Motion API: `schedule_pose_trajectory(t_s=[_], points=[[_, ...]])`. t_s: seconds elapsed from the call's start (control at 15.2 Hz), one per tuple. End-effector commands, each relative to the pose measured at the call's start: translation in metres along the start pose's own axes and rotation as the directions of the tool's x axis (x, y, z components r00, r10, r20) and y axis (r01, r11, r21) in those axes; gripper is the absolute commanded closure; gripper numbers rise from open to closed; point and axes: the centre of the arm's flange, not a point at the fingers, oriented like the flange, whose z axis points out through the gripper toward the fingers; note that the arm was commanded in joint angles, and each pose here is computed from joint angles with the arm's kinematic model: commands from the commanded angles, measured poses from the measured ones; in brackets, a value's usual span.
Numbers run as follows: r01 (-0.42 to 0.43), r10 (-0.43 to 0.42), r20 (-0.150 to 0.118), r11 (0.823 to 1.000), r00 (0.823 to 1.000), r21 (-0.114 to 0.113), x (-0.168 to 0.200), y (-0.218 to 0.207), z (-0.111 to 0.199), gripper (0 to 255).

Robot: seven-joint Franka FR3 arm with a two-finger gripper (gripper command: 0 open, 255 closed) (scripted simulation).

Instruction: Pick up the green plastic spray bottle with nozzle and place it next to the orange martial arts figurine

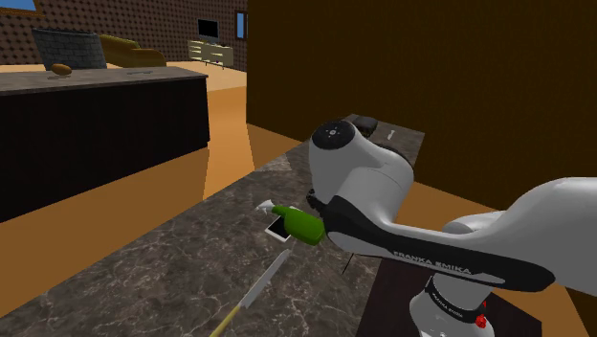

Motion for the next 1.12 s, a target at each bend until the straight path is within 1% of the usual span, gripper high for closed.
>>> schedule_pose_trajectory(t_s=[0.0, 0.07, 0.13, 0.2, 0.26, 0.33, 0.4, 0.46, 0.53, 0.59, 0.66, 0.73, 0.79, 0.92, 0.99, 1.06], points=[[0.146, -0.147, 0.035, 0.989, 0.989, 0.036, 0.02, -0.007, 0.008, 0], [0.232, -0.236, 0.056, 0.971, 0.97, 0.06, 0.032, -0.014, 0.014, 0], [0.316, -0.323, 0.074, 0.945, 0.944, 0.086, 0.043, -0.022, 0.02, 0], [0.397, -0.407, 0.09, 0.911, 0.909, 0.114, 0.054, -0.031, 0.026, 0], [0.474, -0.489, 0.103, 0.869, 0.866, 0.143, 0.063, -0.041, 0.032, 0], [0.546, -0.567, 0.114, 0.82, 0.816, 0.172, 0.071, -0.052, 0.038, 0], [0.612, -0.64, 0.121, 0.764, 0.759, 0.203, 0.079, -0.064, 0.045, 0], [0.672, -0.707, 0.126, 0.703, 0.695, 0.233, 0.085, -0.077, 0.051, 0], [0.726, -0.769, 0.128, 0.635, 0.626, 0.264, 0.089, -0.09, 0.057, 0], [0.773, -0.825, 0.127, 0.562, 0.551, 0.295, 0.092, -0.103, 0.062, 0], [0.812, -0.873, 0.123, 0.485, 0.472, 0.325, 0.094, -0.117, 0.068, 0], [0.843, -0.914, 0.116, 0.404, 0.389, 0.355, 0.095, -0.131, 0.073, 0], [0.867, -0.947, 0.106, 0.319, 0.302, 0.384, 0.094, -0.146, 0.078, 0], [0.888, -0.989, 0.078, 0.145, 0.124, 0.437, 0.088, -0.174, 0.087, 0], [0.888, -0.993, 0.071, 0.112, 0.09, 0.446, 0.086, -0.179, 0.089, 0], [0.888, -0.993, 0.071, 0.112, 0.09, 0.446, 0.084, -0.179, 0.094, 0]])
